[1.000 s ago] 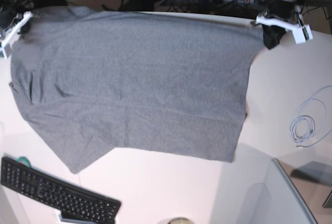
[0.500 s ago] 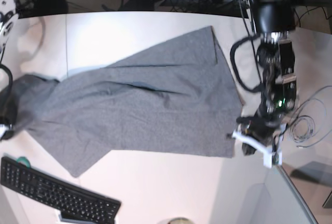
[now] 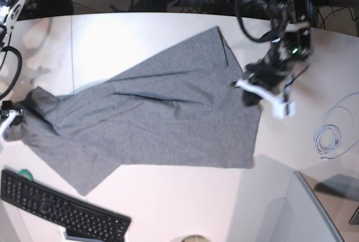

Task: Layout the t-shirt on the table in an organized manner, then fold the t-shirt properly
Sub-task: 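Release the shirt and move the left gripper inward over it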

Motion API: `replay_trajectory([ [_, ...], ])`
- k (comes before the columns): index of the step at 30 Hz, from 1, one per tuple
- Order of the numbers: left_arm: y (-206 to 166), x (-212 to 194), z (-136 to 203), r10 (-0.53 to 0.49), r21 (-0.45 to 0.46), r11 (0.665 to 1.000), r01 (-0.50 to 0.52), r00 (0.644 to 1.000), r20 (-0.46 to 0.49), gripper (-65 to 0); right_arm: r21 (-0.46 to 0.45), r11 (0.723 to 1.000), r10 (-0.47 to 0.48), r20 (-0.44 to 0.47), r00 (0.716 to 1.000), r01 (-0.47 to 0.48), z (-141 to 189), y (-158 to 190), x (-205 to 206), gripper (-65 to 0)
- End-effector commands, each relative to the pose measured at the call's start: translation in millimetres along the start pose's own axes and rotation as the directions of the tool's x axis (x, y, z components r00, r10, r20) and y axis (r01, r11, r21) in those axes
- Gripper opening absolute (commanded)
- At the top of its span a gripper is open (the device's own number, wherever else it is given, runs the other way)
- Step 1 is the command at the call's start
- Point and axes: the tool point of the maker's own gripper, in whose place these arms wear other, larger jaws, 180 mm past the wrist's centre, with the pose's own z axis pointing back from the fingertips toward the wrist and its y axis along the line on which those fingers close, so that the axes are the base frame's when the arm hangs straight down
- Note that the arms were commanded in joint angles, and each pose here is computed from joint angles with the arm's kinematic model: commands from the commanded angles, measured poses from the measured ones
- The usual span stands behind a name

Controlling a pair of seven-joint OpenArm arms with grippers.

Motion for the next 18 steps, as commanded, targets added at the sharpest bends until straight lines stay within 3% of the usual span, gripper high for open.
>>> replay_trajectory([
  [1,5,2,10,0.026,-0.011,1.000,-0.025,0.999,0.025,-65.0,-0.025,0.999,0.023,0.070,0.997,-0.021,14,-7,20,-64.7],
  [2,14,-14,18,0.068,0.000,0.998,-0.068,0.998,-0.002,-65.0,-0.031,0.999,0.029,0.060,0.998,-0.027,16,-4,12,-64.7],
  [4,22,-35,31,0.096,-0.015,0.995,-0.096,0.995,-0.035,-49.5,-0.030,0.999,0.036,0.052,0.998,-0.034,17,6,0,-64.7],
  [6,12,-47,43,0.081,-0.096,0.992,-0.083,0.997,-0.020,-30.6,-0.033,0.999,0.037,0.054,0.998,-0.035,20,12,-7,-64.7],
  [8,-6,-49,48,0.029,-0.186,0.982,-0.025,0.999,0.014,-13.8,-0.037,0.999,0.038,0.051,0.998,-0.036,22,17,-17,-64.8],
  [10,-22,-60,45,-0.065,-0.240,0.969,0.065,0.998,0.007,-3.8,-0.030,0.999,0.042,0.054,0.998,-0.040,21,24,-20,-64.8],
  [12,-29,-70,38,-0.174,-0.239,0.956,0.168,0.985,-0.005,-3.1,-0.031,0.999,0.045,0.048,0.998,-0.043,21,26,-25,-64.8],
  [14,-37,-79,27,-0.305,-0.240,0.926,0.291,0.952,-0.022,-7.1,-0.029,0.999,0.045,0.044,0.998,-0.044,21,27,-26,-64.8],
  [18,-53,-90,7,-0.513,-0.268,0.833,0.485,0.857,-0.043,-17.9,-0.028,0.999,0.041,0.027,0.999,-0.041,20,26,-31,-64.8],
])
